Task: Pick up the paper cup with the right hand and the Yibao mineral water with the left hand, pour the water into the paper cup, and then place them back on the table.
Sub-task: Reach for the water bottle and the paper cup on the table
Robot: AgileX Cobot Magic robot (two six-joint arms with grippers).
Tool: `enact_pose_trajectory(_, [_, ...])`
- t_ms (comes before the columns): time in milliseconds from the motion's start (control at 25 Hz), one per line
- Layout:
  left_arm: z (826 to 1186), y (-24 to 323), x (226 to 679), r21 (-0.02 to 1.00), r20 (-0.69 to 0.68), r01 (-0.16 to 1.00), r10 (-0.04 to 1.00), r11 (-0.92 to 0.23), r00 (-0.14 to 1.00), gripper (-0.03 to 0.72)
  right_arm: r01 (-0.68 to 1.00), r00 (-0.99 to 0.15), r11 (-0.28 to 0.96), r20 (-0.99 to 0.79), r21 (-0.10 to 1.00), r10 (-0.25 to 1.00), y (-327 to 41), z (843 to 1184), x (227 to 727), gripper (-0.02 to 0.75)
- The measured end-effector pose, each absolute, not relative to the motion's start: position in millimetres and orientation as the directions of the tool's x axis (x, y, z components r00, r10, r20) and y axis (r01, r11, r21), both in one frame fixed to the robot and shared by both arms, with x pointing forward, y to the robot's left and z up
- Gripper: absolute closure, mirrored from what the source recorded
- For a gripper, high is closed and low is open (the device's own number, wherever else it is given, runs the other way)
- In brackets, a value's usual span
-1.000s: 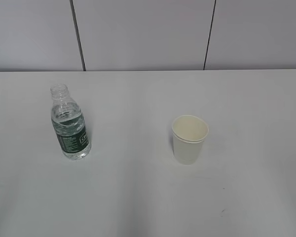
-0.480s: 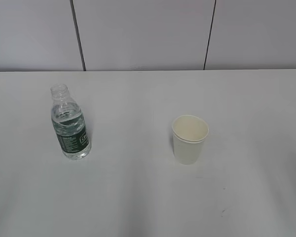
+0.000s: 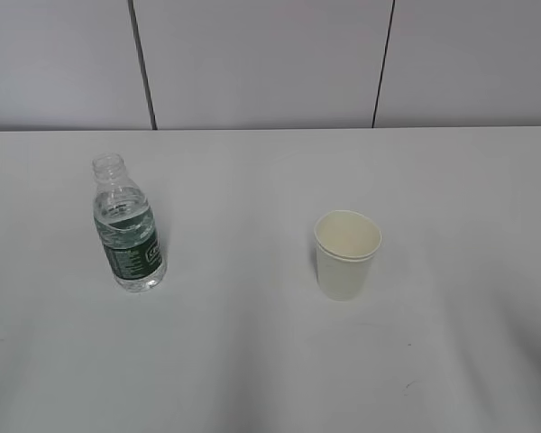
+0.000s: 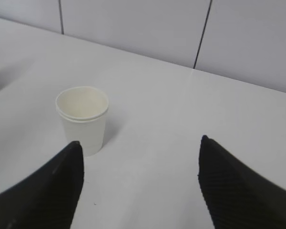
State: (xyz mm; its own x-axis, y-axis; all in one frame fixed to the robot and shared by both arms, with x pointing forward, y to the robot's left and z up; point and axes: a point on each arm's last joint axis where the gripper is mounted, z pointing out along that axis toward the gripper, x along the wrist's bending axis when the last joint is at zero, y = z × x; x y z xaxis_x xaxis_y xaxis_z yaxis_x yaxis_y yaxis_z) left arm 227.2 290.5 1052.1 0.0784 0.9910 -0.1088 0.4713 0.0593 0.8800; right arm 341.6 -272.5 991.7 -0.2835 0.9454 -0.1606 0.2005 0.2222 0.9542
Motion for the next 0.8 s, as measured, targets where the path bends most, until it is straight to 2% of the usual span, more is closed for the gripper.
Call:
enact_pose_trajectory(240, [1052.1,290.5,227.2,0.88,-0.109,0.471,0.991,0.059,0.078,0.149,0.202,-0.366,0.283,-0.196,0.938,0.91,-258.6,979.7,366.5,0.152])
enact_pose_trajectory(800, [1052.1,290.5,227.2,0.88,-0.109,0.471,0.991,0.059,0.078,0.153,0.191,-0.438,0.185,-0.085,0.964,0.895,-234.0,933.5,419.3,0.152])
